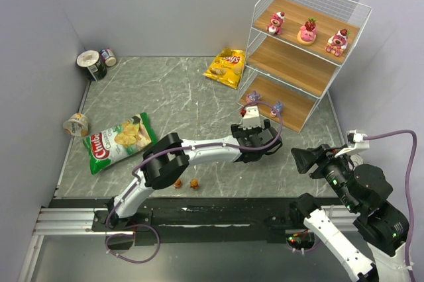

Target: Place and organize the plastic toys onto the shelf

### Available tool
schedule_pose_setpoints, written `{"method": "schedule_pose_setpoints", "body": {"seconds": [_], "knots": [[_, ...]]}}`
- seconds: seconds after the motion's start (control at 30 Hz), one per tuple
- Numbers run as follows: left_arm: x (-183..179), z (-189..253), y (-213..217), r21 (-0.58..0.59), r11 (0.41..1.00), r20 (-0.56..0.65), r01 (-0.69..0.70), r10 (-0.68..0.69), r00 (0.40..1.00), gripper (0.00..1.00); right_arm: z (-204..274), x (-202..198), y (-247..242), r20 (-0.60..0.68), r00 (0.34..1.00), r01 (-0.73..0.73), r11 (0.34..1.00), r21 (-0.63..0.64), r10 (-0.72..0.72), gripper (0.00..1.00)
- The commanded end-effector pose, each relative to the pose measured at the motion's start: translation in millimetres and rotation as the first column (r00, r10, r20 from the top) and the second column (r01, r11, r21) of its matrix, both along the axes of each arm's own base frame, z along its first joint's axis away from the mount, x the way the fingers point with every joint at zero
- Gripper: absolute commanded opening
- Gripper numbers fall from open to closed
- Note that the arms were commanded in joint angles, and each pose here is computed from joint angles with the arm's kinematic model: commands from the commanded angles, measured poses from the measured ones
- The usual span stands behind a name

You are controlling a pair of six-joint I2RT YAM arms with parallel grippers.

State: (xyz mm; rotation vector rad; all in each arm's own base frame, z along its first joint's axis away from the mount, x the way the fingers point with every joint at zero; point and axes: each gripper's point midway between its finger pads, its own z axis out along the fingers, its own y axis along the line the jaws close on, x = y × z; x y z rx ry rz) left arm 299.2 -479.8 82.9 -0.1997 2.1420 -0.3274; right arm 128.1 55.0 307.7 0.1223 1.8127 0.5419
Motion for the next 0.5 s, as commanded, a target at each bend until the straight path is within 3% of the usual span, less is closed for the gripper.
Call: {"method": "schedule_pose_setpoints", "body": {"seconds": [0.0,0.2,0.47], "knots": [[0.8,30.9,18.1,-0.016,0.996,0.043,-0.084,0.084,0.995,0.97,8.9,-2.4,0.6,0.033,0.999,-0.012,1.000,0.016,0.011,0.68],[3.2,2.7,11.9,0.017,0.997,0.008,-0.075,0.074,0.997,0.99,8.8,-0.4,3.5,0.032,0.999,-0.021,1.000,0.017,0.020,0.68],[17.8,-21.4,18.1,-0.010,0.996,-0.042,-0.090,0.090,0.995,0.87,5.9,0.6,1.8,0.026,1.000,-0.011,1.000,0.007,0.011,0.68]]}}
